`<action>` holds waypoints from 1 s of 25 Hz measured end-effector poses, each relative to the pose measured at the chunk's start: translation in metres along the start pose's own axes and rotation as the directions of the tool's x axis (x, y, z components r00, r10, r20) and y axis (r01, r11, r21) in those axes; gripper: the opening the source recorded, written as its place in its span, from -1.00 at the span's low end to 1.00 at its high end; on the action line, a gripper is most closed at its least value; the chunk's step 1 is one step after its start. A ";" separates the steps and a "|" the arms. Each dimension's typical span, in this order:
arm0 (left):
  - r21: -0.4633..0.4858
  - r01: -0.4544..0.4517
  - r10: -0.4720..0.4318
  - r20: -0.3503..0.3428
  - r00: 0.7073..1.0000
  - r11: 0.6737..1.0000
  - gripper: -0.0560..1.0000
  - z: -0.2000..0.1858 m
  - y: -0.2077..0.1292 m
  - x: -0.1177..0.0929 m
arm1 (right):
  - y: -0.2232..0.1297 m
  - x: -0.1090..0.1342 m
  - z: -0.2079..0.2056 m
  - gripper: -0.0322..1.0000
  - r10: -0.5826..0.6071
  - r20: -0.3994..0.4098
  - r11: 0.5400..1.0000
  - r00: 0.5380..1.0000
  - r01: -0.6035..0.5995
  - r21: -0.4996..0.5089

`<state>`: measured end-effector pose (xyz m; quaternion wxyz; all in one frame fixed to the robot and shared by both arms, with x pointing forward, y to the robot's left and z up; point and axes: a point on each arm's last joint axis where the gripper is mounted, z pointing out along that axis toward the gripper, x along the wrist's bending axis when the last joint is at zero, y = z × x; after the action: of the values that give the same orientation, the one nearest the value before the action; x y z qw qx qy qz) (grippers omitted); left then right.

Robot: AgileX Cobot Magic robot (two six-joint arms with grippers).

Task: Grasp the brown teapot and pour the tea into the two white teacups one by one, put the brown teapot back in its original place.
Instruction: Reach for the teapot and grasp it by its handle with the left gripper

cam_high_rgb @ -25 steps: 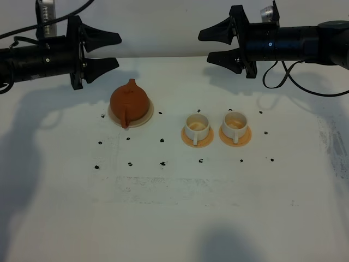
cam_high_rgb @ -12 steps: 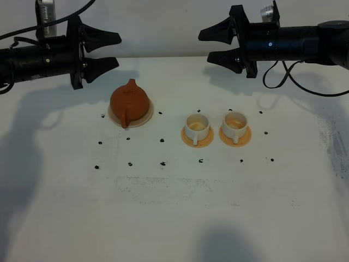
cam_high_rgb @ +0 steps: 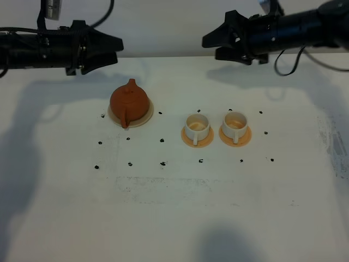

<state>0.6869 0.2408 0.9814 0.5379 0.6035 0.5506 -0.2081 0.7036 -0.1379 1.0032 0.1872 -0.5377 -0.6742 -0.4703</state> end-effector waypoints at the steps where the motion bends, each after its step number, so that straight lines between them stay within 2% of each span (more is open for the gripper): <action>1: 0.011 -0.039 0.039 -0.038 0.999 0.999 -0.03 -0.004 0.001 -0.005 | 0.003 0.005 -0.006 0.08 -0.027 0.040 1.000 0.999 0.027 0.004; 4: 0.033 -0.144 0.147 -0.169 0.975 0.989 -0.04 -0.020 0.006 -0.024 | 0.009 0.017 -0.025 0.08 -0.106 0.186 0.994 0.977 0.105 0.015; 8: 0.060 -0.234 0.241 -0.340 0.909 0.970 -0.05 -0.041 0.010 -0.045 | 0.016 0.040 -0.059 0.08 -0.188 0.359 0.979 0.914 0.203 -0.006; 10: 0.081 -0.253 0.264 -0.399 0.878 0.964 -0.05 -0.049 0.010 -0.050 | 0.017 0.050 -0.075 0.08 -0.210 0.426 0.971 0.880 0.238 -0.012; 15: 0.117 -0.254 0.278 -0.477 0.834 0.960 -0.05 -0.059 0.008 -0.054 | 0.018 0.082 -0.112 0.08 -0.238 0.524 0.951 0.818 0.306 -0.045; 20: 0.128 -0.266 0.294 -0.498 0.816 0.955 -0.05 -0.063 0.008 -0.059 | 0.010 0.126 -0.153 0.08 -0.273 0.562 0.920 0.780 0.383 -0.085; 25: 0.131 -0.290 0.315 -0.519 0.795 0.948 -0.11 -0.071 0.008 -0.071 | -0.012 0.173 -0.202 0.05 -0.318 0.619 0.882 0.718 0.464 -0.085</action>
<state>0.6481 0.2737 1.0680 0.3760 0.7293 0.5699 0.0441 0.5806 -0.2119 1.2274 -0.1998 -0.5186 -0.7368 -0.3850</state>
